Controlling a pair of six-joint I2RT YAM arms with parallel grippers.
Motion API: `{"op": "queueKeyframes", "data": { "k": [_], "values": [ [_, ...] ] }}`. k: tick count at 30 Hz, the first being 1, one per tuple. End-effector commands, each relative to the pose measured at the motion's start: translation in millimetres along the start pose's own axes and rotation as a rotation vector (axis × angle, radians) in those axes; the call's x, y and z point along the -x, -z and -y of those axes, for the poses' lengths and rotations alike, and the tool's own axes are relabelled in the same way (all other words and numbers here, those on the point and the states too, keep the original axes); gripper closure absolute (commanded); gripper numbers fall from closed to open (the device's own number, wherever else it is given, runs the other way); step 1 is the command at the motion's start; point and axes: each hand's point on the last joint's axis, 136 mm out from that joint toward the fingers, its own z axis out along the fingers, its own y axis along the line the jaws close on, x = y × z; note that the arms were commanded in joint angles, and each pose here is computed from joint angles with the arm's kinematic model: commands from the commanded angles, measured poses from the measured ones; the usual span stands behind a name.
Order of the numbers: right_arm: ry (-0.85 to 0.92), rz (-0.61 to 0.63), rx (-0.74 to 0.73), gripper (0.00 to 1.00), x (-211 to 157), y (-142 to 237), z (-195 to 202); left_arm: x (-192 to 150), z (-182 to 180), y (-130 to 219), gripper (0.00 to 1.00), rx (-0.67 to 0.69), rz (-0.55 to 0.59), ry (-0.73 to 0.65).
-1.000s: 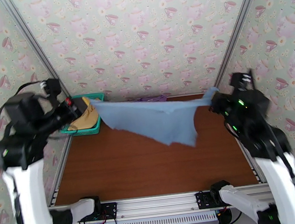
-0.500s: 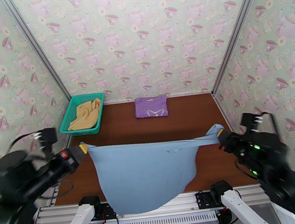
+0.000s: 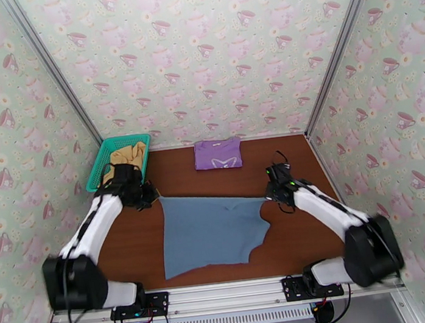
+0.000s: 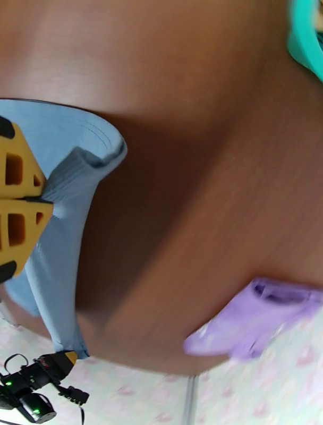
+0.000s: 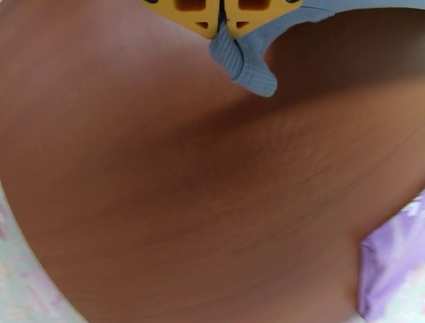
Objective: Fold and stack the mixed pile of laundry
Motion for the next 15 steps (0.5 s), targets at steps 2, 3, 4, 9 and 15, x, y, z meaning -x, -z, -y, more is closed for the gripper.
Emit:
{"op": "queueKeyframes", "data": {
  "k": [2, 3, 4, 9, 15],
  "values": [
    [0.003, 0.109, 0.019, 1.0, 56.2, -22.0, -34.0, 66.2, 28.8, -20.5, 1.0, -0.027, 0.133, -0.04],
    [0.01, 0.099, 0.018, 1.0, 58.5, -29.1, -38.4, 71.0, 28.6, -29.5, 1.0, -0.02, 0.127, -0.037],
    [0.015, 0.09, 0.019, 1.0, 61.1, -36.4, -43.9, 76.0, 29.1, -39.0, 1.0, -0.015, 0.121, -0.035],
    [0.03, 0.051, 0.024, 1.0, 68.4, -65.7, -63.4, 93.3, 29.0, -76.1, 0.71, -0.002, 0.098, -0.022],
    [0.07, -0.022, 0.101, 0.86, 72.3, -80.9, -92.8, 101.2, 25.7, -94.9, 0.07, 0.033, 0.107, -0.023]
  ]
}}
